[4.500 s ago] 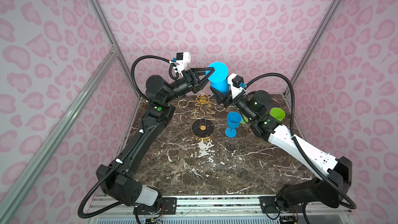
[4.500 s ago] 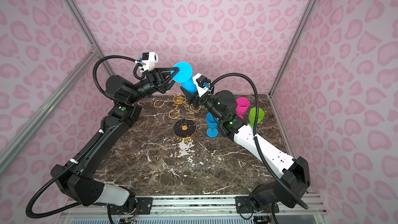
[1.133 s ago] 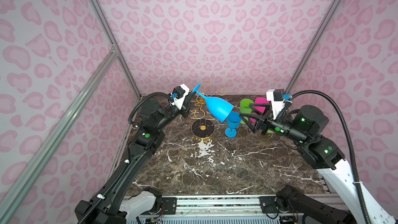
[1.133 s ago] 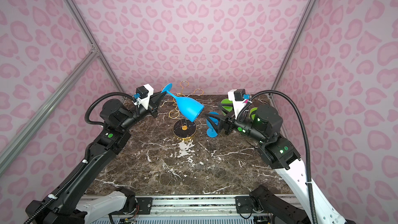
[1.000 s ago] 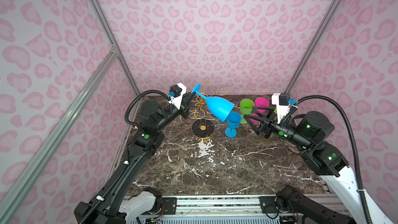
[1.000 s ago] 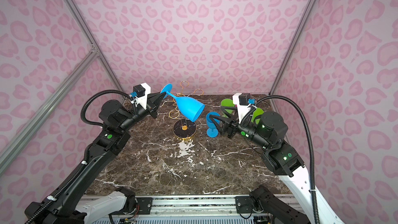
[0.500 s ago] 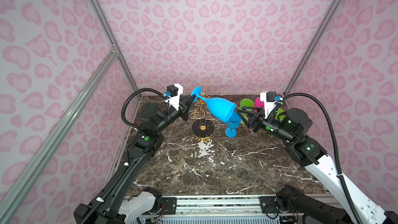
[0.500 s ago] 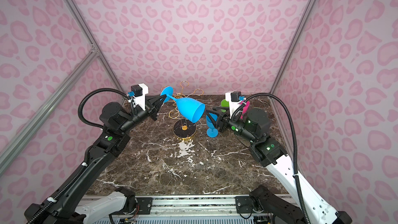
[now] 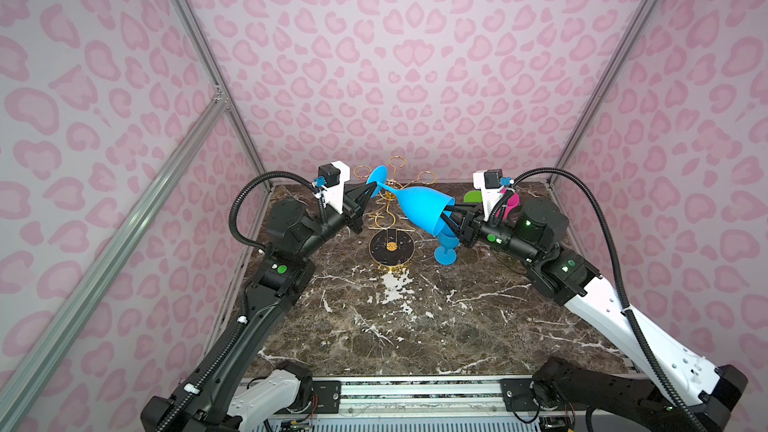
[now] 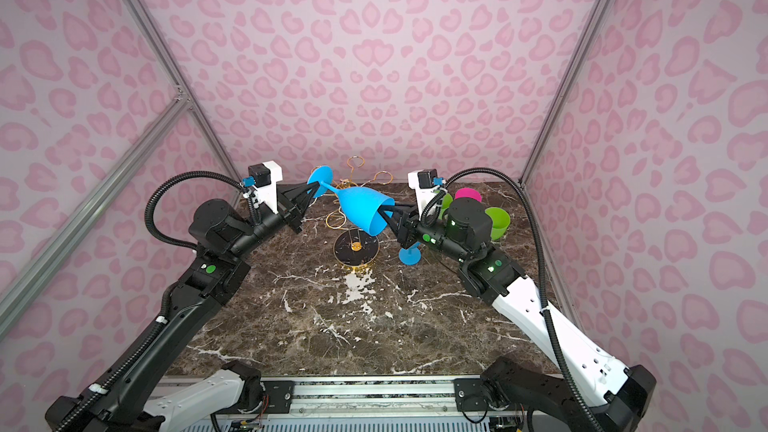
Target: Take the wine glass off the wine glass rack
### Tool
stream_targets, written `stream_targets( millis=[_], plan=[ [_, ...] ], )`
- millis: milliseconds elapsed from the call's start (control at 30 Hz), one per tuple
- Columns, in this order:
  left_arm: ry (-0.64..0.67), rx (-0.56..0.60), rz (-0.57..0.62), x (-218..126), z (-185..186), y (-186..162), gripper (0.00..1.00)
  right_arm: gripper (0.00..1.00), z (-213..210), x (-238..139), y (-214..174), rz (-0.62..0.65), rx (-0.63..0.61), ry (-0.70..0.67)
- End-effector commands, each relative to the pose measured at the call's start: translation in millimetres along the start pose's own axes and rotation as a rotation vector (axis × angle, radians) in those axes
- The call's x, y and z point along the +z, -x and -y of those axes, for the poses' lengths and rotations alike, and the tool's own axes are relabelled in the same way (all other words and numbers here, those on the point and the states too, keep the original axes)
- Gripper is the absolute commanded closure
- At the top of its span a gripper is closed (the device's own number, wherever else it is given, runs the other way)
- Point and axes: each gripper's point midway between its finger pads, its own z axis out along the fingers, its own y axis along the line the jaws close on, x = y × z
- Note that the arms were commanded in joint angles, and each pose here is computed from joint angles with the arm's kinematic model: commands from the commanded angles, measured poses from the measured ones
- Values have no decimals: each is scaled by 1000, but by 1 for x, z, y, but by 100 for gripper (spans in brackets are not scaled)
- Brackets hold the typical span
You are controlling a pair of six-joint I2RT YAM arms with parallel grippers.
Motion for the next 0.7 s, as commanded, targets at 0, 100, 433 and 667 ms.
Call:
stream_targets(
  millis=[0, 100, 433, 667],
  plan=[
    [-14, 10, 46, -2, 3, 13, 97, 90, -5, 4, 11, 38, -16, 18],
    [6, -4, 40, -2, -1, 10, 97, 100, -8, 6, 12, 40, -15, 25],
    [118, -35, 50, -14, -16, 4, 50, 100, 10, -25, 26, 49, -15, -85],
    [298, -64, 101, -49, -35, -2, 0, 100, 27, -74, 21, -15, -54, -207]
  ],
)
